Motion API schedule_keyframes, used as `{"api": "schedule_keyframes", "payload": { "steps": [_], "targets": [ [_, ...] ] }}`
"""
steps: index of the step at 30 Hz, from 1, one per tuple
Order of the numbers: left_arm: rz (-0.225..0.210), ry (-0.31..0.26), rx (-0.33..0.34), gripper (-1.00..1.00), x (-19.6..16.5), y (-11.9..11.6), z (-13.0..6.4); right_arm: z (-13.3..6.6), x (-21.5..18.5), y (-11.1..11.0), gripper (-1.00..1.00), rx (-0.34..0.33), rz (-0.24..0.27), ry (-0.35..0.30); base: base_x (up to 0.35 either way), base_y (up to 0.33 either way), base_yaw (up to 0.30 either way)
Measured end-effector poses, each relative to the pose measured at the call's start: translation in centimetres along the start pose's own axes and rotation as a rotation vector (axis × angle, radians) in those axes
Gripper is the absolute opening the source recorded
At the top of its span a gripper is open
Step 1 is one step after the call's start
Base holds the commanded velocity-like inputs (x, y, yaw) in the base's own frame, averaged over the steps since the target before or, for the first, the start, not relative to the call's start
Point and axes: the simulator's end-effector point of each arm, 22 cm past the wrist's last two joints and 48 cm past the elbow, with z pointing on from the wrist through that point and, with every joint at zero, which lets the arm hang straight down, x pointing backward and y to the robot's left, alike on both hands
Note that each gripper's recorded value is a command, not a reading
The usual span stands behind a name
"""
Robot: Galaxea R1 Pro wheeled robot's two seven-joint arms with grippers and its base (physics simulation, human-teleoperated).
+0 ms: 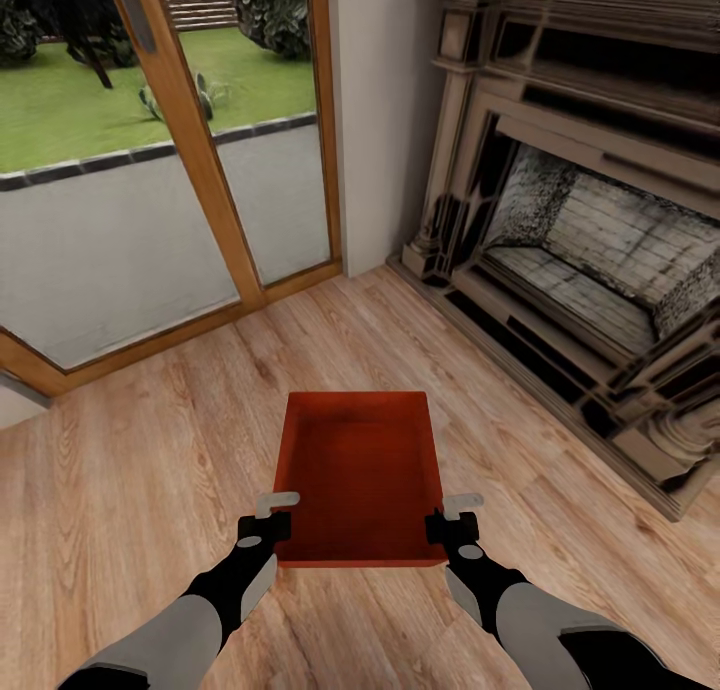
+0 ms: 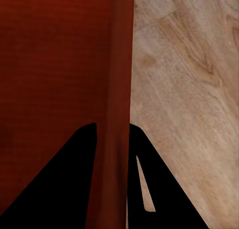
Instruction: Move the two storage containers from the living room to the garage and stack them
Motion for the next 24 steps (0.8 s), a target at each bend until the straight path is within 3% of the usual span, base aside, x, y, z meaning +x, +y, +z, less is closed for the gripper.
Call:
{"api": "schedule_keyframes", "payload": {
  "steps": [24],
  "targets": [
    [-0.002, -0.005, 0.002, -1.00, -1.8, 0.4, -3.3, -3.2, -2.0, -0.3, -1.00, 0.000, 0.004, -0.004, 0.000, 0.000, 0.000]
  ]
}}
